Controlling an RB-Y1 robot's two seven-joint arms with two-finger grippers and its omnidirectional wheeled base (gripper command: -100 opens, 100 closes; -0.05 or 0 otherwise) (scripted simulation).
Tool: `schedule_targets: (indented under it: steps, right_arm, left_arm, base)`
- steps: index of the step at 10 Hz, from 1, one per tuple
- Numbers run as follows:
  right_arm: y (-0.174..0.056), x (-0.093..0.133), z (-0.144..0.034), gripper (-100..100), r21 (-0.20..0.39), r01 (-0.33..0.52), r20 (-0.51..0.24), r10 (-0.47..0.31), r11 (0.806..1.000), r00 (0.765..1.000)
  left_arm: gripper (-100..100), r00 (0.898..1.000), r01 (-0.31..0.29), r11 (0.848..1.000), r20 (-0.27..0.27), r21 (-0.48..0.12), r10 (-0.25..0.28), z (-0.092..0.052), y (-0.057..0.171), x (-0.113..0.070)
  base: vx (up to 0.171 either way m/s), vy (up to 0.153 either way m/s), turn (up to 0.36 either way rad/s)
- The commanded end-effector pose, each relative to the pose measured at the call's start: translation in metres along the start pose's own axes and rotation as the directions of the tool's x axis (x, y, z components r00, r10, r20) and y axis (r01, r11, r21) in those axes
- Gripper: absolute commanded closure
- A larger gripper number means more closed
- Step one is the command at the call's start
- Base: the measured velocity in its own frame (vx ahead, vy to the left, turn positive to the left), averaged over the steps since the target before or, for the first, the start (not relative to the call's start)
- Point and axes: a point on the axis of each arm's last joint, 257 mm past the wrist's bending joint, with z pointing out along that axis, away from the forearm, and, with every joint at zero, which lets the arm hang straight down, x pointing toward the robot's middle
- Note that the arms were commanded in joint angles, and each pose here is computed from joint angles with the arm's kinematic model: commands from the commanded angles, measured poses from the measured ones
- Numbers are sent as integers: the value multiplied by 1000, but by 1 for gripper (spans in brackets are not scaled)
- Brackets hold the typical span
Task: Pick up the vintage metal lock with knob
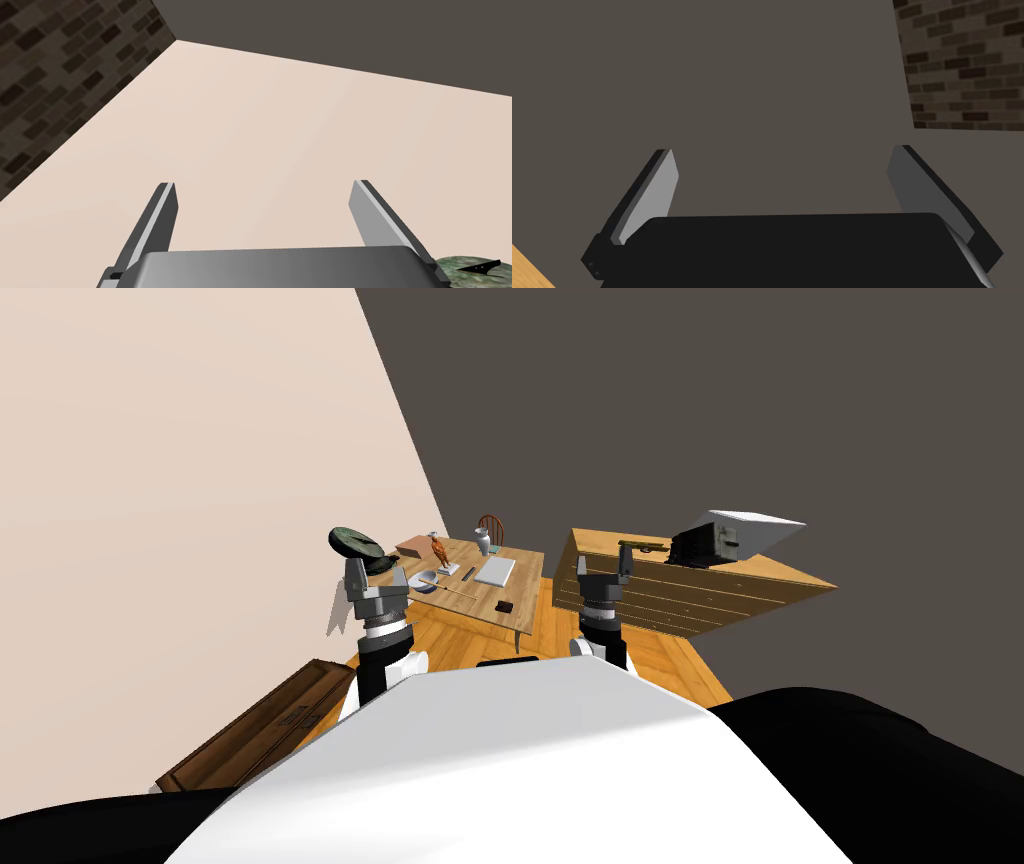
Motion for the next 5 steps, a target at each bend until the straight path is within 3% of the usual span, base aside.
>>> schedule_targets:
  steps: [1, 5]
  right_arm:
    - [0, 0, 0, 0, 0, 0, 0, 0, 1000, 1000]
    - [0, 0, 0, 0, 0, 0, 0, 0, 1000, 1000]
  left_arm:
    - [-100, 1000, -11, 1000, -23, -17, 11, 3, 6, 1]
    - [-100, 997, -53, 994, -66, -96, 47, 16, 38, -3]
  base:
    - [-11, 7, -39]
    - [-45, 29, -96]
